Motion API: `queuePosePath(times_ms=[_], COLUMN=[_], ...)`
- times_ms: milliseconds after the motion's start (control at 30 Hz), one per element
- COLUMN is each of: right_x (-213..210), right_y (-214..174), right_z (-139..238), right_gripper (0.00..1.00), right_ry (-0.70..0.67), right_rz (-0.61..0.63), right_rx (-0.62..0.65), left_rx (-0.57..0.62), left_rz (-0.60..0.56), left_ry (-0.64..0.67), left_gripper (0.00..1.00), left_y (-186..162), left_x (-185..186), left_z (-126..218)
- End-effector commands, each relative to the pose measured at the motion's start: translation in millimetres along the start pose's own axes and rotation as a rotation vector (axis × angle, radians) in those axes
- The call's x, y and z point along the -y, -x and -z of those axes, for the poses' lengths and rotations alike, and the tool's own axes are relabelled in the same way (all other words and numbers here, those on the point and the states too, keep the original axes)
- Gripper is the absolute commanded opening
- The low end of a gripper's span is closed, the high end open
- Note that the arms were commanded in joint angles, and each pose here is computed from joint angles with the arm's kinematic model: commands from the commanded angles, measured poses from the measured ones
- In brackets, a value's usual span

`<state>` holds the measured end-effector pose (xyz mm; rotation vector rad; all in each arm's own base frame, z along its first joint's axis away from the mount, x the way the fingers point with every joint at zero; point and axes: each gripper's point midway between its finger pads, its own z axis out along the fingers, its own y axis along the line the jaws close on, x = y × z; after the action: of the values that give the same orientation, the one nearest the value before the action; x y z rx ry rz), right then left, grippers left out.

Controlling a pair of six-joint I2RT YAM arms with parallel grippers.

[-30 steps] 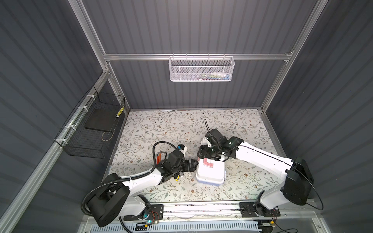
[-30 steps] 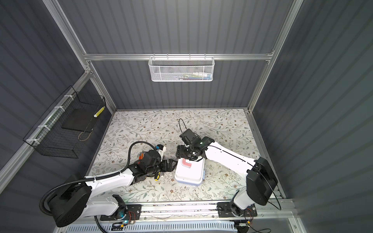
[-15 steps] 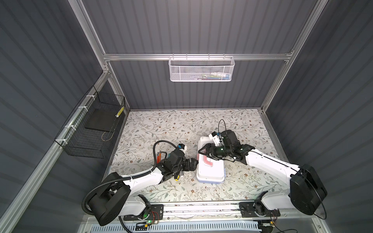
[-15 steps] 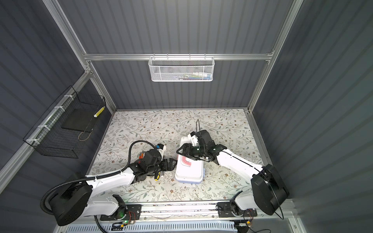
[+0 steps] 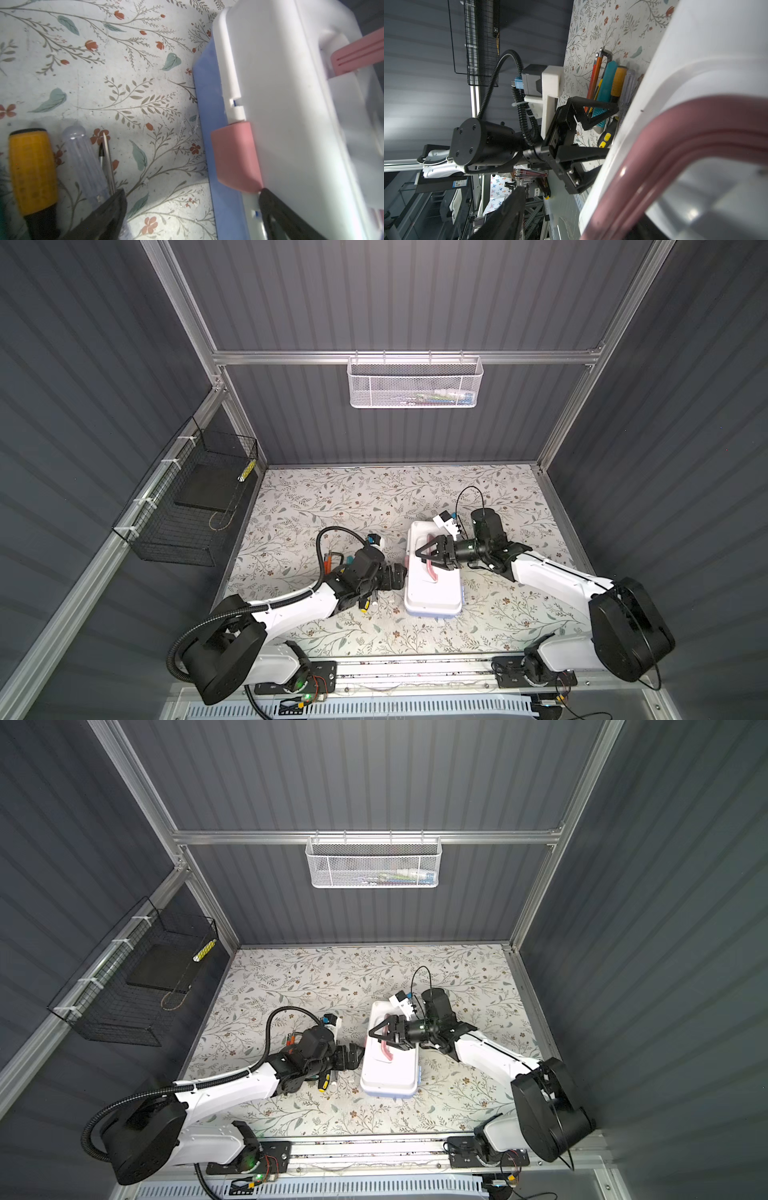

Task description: Pack the tool kit

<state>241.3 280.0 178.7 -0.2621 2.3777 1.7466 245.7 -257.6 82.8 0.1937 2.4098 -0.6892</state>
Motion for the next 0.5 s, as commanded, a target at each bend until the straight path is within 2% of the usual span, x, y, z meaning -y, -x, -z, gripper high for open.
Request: queuePosePath(times_ms=[0, 333, 467], right_x=[-20.3, -12.4, -0.7], right_y=[-4.6, -10.5, -12.1], right_z=[13.0, 34.1, 43.3], right_gripper=[0.68, 0.66, 0.67], right_ry=[0.092, 0.071, -0.037], right_rz=[0.105, 0.11, 0.114], right_rx=[-0.011, 0.039, 0.072], left_rx=[0.0, -0.019, -0.017], left_rz=[0.007, 0.0, -0.021], left_ry=[0.051, 0.088, 0.104], left_gripper=[0.99, 0.99, 1.0], left_y=[0.6, 2.8, 6.5], left_x=[-7.2, -9.6, -10.2], left_z=[4.9, 9.1, 12.1])
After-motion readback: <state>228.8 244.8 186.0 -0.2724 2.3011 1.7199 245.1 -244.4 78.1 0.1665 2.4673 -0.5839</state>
